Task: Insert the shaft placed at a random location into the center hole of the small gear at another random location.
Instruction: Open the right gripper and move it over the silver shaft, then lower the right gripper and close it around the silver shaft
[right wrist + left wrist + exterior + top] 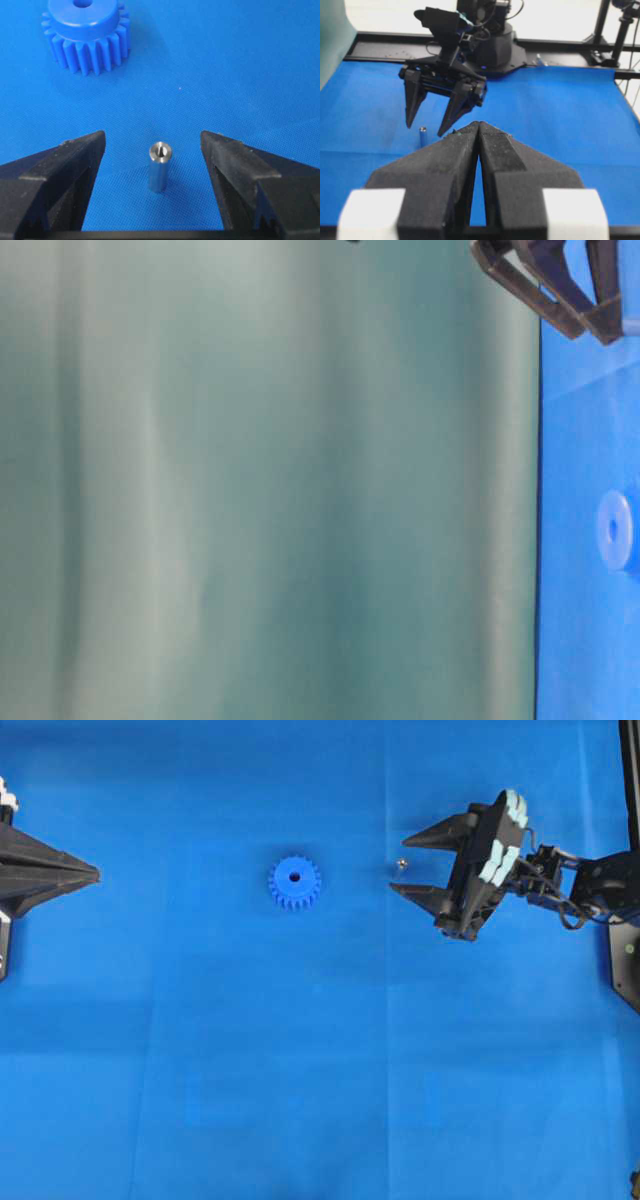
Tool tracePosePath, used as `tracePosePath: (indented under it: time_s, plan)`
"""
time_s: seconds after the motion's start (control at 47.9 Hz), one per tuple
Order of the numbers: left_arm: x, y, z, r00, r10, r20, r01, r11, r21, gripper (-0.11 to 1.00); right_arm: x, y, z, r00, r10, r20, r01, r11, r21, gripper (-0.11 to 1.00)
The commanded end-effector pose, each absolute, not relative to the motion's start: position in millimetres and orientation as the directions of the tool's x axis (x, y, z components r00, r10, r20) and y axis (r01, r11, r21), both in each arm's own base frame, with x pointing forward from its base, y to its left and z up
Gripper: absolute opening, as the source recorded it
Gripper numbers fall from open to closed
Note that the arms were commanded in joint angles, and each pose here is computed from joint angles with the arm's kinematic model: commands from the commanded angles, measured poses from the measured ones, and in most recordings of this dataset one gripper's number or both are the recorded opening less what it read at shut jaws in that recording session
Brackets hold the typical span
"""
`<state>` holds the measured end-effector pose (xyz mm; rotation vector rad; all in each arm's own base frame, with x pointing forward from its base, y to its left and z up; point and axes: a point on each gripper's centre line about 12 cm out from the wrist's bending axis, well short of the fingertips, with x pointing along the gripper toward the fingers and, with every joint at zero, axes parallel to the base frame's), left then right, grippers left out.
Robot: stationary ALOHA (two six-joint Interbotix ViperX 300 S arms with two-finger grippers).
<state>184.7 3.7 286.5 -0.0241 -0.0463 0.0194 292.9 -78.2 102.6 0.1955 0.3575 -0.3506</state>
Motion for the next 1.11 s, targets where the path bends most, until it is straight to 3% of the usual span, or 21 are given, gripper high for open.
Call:
tracePosePath:
  time_s: [0.0,0.251,0.501,0.564,0.898,1.086]
  plan:
    - [186,4,290,0.998,0.024,0.055,-0.023,1.0,-0.021,0.0,299,-80,108,0.886,-0.307,-0.347,0.369,0.92,0.131,0.65]
    - [185,5,289,0.998,0.024,0.054,-0.023,0.999,-0.031,0.0,297,-80,106,0.883,-0.308,-0.354,0.373,0.919,0.131,0.56]
    - [185,5,288,0.999,0.024,0.048,-0.023,0.999,-0.031,0.0,295,-80,105,0.88,-0.309,-0.36,0.378,0.915,0.138,0.09]
    - [185,5,289,0.999,0.024,0.049,-0.023,0.999,-0.031,0.0,295,-80,105,0.88,-0.309,-0.36,0.378,0.915,0.139,0.02]
    - [185,5,288,0.999,0.024,0.046,-0.023,0.999,-0.031,0.0,297,-80,107,0.879,-0.304,-0.369,0.375,0.916,0.14,0.02]
    - [185,5,287,0.999,0.024,0.04,-0.023,0.999,-0.031,0.0,298,-79,129,0.89,-0.298,-0.345,0.364,0.92,0.143,0.02]
